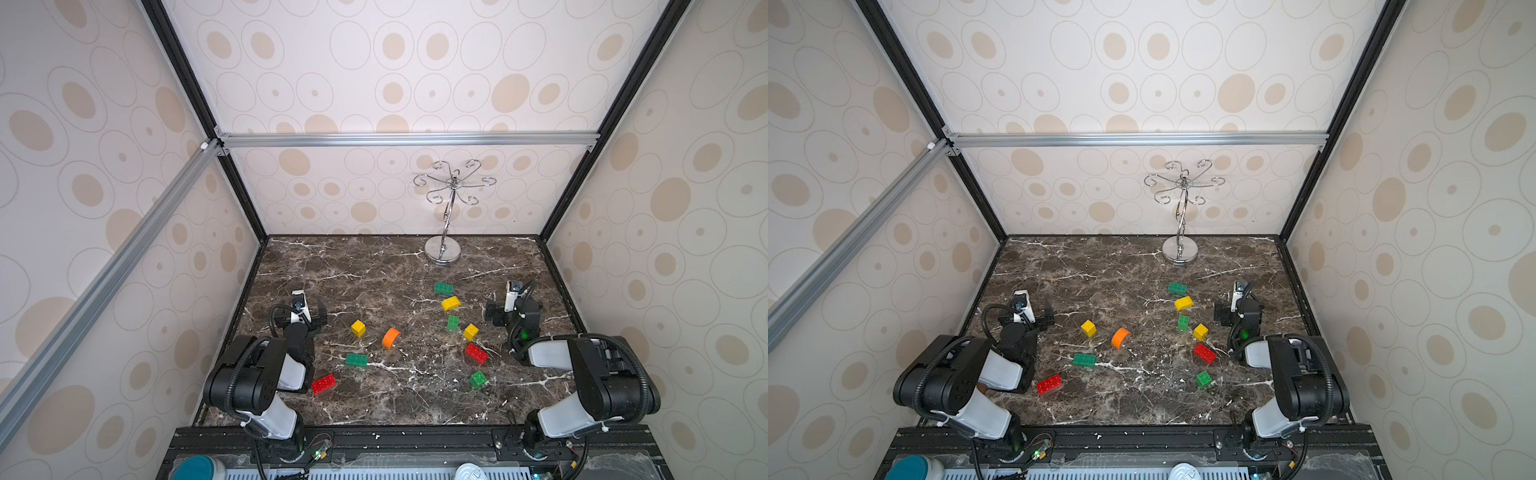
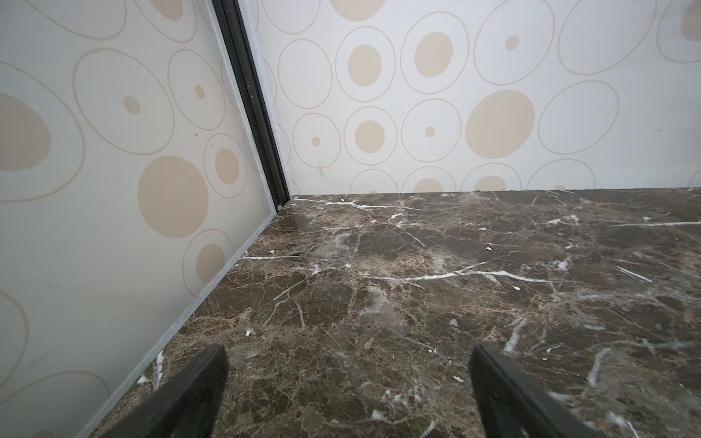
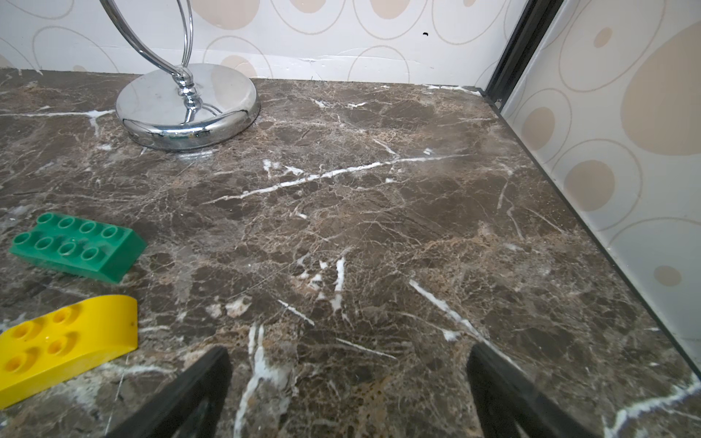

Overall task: Assemble an ice cream with lego
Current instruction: Pick up the lego brick from the center of the board, then place the lego brick at the center of the board, then pick up the lego brick from the center of the board.

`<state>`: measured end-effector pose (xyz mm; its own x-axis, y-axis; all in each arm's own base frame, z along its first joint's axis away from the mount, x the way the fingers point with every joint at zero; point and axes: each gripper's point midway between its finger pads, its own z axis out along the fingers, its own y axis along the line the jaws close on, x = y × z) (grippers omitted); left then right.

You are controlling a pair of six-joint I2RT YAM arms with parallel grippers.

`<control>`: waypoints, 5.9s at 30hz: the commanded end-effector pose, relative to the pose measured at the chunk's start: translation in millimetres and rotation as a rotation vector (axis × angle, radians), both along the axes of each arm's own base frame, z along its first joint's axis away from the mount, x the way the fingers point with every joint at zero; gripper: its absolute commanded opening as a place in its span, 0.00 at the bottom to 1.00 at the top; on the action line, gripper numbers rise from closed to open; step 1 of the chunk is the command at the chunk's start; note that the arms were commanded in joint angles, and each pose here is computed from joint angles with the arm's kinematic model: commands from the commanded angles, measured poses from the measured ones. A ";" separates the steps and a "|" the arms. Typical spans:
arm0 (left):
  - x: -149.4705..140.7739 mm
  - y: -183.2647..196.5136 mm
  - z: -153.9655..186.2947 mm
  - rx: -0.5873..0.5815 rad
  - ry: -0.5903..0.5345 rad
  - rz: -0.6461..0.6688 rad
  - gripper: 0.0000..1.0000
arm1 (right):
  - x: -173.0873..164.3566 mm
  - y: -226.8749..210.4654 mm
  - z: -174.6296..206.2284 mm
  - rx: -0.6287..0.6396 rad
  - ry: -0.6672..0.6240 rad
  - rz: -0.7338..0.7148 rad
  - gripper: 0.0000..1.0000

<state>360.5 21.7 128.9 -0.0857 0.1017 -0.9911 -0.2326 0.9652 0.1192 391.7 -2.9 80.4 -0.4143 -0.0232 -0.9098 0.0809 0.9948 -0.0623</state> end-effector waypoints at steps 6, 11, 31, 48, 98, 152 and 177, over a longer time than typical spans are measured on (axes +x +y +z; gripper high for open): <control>1.2 -2.9 17.8 0.004 -0.043 -0.018 1.00 | 6.7 10.1 21.6 -0.058 0.006 0.034 1.00; 6.6 -12.1 45.0 0.050 -0.022 -0.003 1.00 | -6.8 13.3 64.0 -0.092 0.153 -0.018 1.00; 8.5 -140.5 48.1 -0.284 0.329 -0.392 1.00 | -203.9 88.2 8.8 0.539 0.837 -0.196 0.93; 4.7 -158.1 39.4 -0.280 0.355 -0.434 1.00 | -236.2 107.4 -43.6 0.770 0.948 -0.455 0.69; -4.3 -140.2 32.1 -0.255 0.389 -0.350 1.00 | -155.0 215.1 -56.3 0.178 1.087 -0.018 0.27; -7.9 -138.6 30.9 -0.286 0.378 -0.344 1.00 | -89.5 105.1 -32.9 0.537 0.870 -0.486 0.61; -7.9 -138.2 30.0 -0.293 0.375 -0.342 1.00 | -84.1 97.5 -55.0 0.470 0.889 -0.488 0.27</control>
